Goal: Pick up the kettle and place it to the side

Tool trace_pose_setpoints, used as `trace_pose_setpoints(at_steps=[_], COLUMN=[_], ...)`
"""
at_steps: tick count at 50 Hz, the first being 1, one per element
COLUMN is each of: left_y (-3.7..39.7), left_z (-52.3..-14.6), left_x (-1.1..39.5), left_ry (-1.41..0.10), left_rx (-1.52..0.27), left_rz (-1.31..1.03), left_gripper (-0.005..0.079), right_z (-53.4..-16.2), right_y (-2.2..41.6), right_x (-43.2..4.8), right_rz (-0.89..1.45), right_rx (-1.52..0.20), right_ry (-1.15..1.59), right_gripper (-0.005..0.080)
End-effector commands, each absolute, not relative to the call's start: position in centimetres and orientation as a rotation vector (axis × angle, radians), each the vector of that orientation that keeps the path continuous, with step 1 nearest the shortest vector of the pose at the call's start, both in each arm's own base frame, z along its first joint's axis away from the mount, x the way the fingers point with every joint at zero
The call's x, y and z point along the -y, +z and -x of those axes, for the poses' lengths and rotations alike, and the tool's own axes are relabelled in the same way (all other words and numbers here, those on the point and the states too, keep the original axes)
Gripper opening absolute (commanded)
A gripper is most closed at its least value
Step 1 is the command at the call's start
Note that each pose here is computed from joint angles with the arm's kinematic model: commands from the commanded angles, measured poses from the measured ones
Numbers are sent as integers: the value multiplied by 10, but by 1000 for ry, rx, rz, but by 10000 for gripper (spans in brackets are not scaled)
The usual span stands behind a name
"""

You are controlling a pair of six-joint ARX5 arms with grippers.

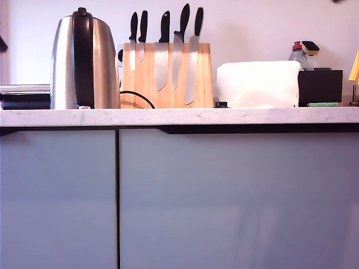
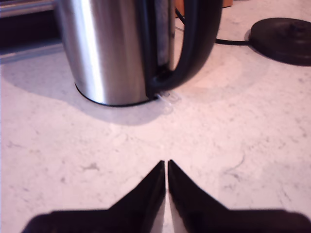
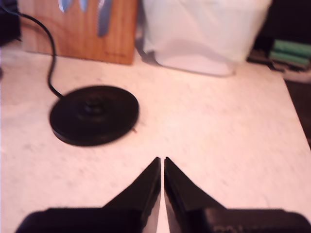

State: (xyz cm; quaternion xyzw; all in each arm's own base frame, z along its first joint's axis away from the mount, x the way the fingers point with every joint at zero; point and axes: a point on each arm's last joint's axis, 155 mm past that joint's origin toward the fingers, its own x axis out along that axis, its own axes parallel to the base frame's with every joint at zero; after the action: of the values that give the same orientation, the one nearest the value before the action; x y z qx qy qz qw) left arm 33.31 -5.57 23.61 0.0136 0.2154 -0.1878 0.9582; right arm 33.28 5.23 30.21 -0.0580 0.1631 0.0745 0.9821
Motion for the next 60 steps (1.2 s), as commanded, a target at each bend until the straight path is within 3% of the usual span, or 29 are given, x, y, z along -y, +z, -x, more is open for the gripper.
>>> trace_pose_setpoints(at_steps=[1,23,34,47,60], left_y=[228,208,200,210,227], left_z=[-331,-311,-294,-280,-270], left_x=[56,58,67,70,73], left_ry=[-380,-371,-389,-362,-362], left_rx=[-432,-314,-245,-155,-79], left_rz=[-26,-5,8,-4,-37], left_gripper=[-18,-18,-18,-18,-18], right_z=[-330,-290,-271,-255,-254], right_y=[286,237,242,242,194], right_x=[-40,0,18,13,-10], right_rz=[106,16,15,16,33], right_rx=[-342,-251,-114,-11,-54], right_ry=[111,-26,-120,-91,11], right_gripper=[-11,-11,-11,-11,-11])
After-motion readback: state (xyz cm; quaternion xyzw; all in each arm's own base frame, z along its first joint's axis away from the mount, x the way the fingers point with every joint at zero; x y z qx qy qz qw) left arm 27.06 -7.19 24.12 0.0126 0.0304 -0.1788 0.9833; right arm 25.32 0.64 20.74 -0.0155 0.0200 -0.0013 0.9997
